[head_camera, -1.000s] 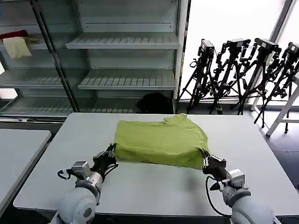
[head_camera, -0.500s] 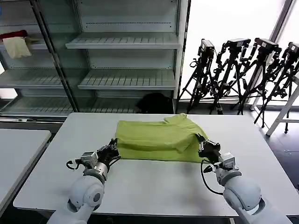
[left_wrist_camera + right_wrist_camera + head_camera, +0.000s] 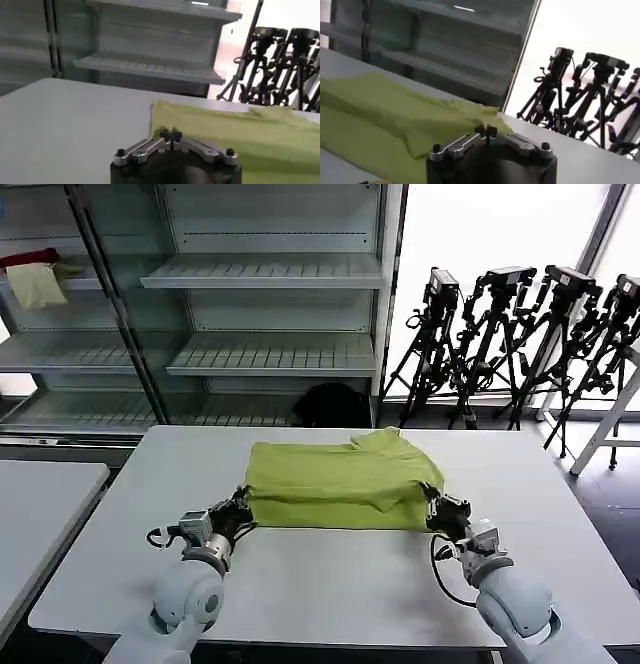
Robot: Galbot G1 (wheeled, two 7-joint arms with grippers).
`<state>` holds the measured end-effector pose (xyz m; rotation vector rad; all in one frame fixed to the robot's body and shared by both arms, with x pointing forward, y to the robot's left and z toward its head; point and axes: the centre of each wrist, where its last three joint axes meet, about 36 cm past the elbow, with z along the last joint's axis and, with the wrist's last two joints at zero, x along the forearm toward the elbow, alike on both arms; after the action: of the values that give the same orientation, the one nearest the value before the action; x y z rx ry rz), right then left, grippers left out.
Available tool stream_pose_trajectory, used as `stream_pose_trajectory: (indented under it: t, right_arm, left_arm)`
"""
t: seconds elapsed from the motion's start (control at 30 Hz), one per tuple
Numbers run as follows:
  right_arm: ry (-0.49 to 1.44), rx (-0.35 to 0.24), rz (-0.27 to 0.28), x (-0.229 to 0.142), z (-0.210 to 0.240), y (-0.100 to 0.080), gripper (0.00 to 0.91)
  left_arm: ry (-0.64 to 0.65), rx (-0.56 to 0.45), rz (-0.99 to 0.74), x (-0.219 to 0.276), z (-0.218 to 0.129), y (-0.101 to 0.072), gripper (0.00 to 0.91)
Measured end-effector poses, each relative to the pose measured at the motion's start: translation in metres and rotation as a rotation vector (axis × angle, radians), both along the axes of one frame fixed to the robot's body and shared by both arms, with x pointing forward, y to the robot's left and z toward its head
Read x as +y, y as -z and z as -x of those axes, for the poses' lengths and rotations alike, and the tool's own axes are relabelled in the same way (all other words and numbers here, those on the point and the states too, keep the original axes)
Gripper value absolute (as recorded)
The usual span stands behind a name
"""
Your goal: Fold and organize the clothes.
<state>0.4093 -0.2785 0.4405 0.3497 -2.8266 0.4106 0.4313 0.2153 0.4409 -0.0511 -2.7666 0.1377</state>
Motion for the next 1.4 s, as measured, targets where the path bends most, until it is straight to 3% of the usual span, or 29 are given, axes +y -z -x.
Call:
stream_pose_trajectory:
  t: [0.4, 0.43, 0.47, 0.5, 0.53, 0.87, 1.07, 1.4]
  right_arm:
    - [0.036, 0.039, -0.013, -0.008, 0.004, 0.010, 0.000]
    - [0.041, 0.042, -0.015, -0.009, 0.005, 0.010, 0.907]
    - [0.046, 0.044, -0.017, -0.009, 0.005, 0.010, 0.907]
    - [0.049, 0.046, -0.019, -0.009, 0.005, 0.010, 0.907]
    - [0.055, 0.048, -0.023, -0.009, 0.005, 0.009, 0.907]
    - [0.098, 0.058, -0.056, -0.006, 0.010, -0.005, 0.907]
    - [0.116, 0.051, -0.109, -0.012, 0.023, -0.022, 0.907]
    - [0.178, 0.095, -0.213, -0.034, 0.048, -0.018, 0.907]
  left_arm:
    - [0.031, 0.020, -0.027, 0.002, 0.005, 0.011, 0.030]
    - [0.033, 0.021, -0.028, 0.002, 0.005, 0.012, 0.252]
    - [0.035, 0.022, -0.031, 0.002, 0.006, 0.012, 0.423]
    - [0.039, 0.025, -0.034, 0.003, 0.006, 0.012, 0.826]
    - [0.042, 0.027, -0.037, 0.003, 0.006, 0.013, 0.907]
    - [0.051, 0.022, -0.083, 0.007, 0.010, 0.007, 0.907]
    - [0.055, 0.015, -0.108, 0.016, 0.018, -0.006, 0.907]
    - [0.088, 0.039, -0.020, 0.007, 0.043, -0.016, 0.907]
